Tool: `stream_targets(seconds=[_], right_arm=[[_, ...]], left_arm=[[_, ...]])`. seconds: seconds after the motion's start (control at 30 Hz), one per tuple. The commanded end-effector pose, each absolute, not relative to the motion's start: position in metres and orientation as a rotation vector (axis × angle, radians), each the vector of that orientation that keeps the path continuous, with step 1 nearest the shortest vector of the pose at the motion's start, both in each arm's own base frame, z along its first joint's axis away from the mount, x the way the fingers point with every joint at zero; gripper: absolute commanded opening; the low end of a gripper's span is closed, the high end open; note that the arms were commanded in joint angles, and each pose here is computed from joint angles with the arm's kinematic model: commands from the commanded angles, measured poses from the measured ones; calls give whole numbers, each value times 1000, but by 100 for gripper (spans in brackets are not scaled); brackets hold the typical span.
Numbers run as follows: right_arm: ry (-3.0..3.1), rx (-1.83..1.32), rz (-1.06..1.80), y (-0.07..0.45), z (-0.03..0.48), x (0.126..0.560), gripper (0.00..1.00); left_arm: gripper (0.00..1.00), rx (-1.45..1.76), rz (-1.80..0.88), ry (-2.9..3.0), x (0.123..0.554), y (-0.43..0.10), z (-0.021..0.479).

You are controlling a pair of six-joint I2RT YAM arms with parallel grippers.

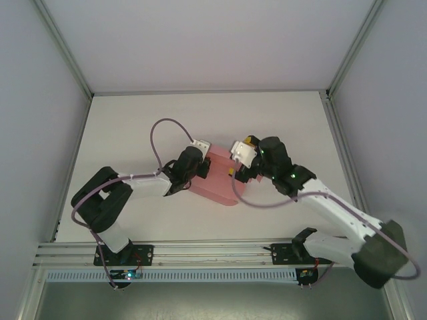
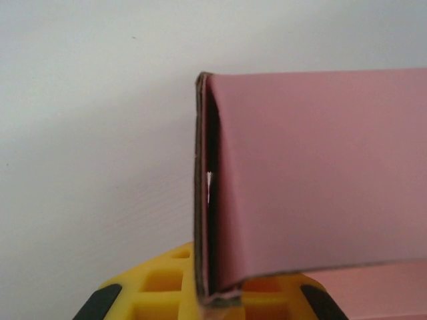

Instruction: Assemble paper box

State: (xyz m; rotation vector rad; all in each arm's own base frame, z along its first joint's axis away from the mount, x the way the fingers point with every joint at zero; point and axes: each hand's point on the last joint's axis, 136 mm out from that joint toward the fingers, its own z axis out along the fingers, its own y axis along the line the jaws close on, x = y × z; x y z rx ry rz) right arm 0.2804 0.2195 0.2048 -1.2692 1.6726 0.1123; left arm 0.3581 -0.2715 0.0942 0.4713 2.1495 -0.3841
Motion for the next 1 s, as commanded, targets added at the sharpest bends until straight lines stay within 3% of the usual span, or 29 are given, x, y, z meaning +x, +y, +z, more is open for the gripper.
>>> stream_targets(seconds=[0.0,0.23,0.3,0.5,0.57,0.8,0.97], right_arm=[[1489,-1407,43,240,209,277,98],[1589,-1449,-318,230,188,312,92],[1605,-1477,-356,229,180,315,78],[1608,-1445,-400,238,177,323,14],[1631,-1456,-413,238,174,322,1],[1820,-1505,-387,233,151,307,0],[1881,-1496,-429,222,140,305,0]], left_arm=[[0,492,-430,2384,325,-264,77],[0,488,-507,2457,306,-265,90],[0,479,-499,2452,306,-263,94],[0,449,-459,2433,316,-262,99],[0,384,-384,2433,327,-255,100],[0,-117,246,2378,369,-174,104],[0,-211,376,2377,365,-155,90]])
